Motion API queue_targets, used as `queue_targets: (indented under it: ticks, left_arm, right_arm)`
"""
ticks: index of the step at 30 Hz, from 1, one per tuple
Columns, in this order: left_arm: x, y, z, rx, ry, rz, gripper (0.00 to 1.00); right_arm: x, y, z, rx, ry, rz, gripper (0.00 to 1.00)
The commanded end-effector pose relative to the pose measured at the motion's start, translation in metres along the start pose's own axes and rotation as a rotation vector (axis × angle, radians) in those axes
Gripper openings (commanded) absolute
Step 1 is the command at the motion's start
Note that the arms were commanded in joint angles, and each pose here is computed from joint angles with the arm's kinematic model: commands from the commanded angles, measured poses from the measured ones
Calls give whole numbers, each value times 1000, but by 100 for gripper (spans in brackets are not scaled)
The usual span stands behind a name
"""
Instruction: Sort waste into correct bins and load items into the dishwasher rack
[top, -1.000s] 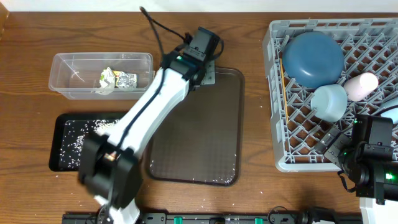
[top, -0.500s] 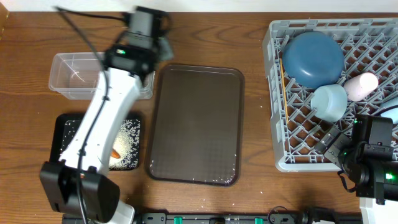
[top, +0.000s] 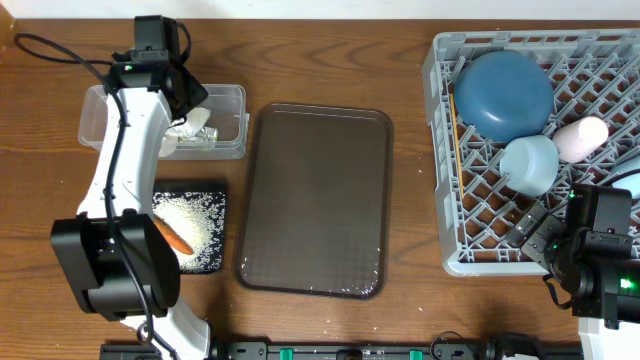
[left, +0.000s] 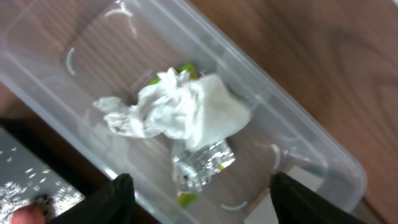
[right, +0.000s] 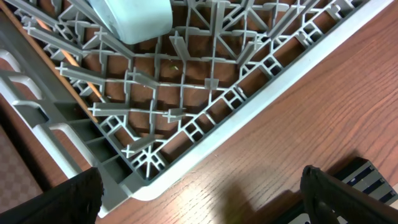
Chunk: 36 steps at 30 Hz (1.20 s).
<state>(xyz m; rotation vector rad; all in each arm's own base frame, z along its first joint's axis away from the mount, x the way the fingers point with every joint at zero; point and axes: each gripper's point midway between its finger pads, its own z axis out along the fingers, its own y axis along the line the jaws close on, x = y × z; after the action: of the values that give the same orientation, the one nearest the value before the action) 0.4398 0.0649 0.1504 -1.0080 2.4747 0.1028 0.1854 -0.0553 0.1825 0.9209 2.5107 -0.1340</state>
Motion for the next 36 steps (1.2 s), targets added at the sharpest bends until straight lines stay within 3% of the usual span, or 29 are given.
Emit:
queue_targets:
  ticks: [1, 7, 17, 21, 24, 28, 36]
  left_arm:
    - [5, 1, -14, 23, 28, -16, 73]
    - [15, -5, -78, 182, 55, -26, 73]
    - [70, 65, -170, 149, 79, -63, 73]
    - [110, 93, -169, 143, 106, -73, 74]
    - [149, 122, -160, 84, 173, -122, 89]
    - [194, 155, -155, -13, 273, -132, 92]
    - [213, 169, -150, -63, 328, -122, 95]
  right_arm:
    - [0, 0, 0, 2, -2, 8, 99]
    - [0, 0, 0, 2, -2, 8, 99]
    - [0, 0, 0, 2, -2, 8, 99]
    - [0, 0, 0, 2, -2, 8, 99]
    - [0, 0, 0, 2, -2, 8, 99]
    - [0, 0, 0, 2, -2, 8, 99]
    - [0, 0, 0, 2, -2, 8, 99]
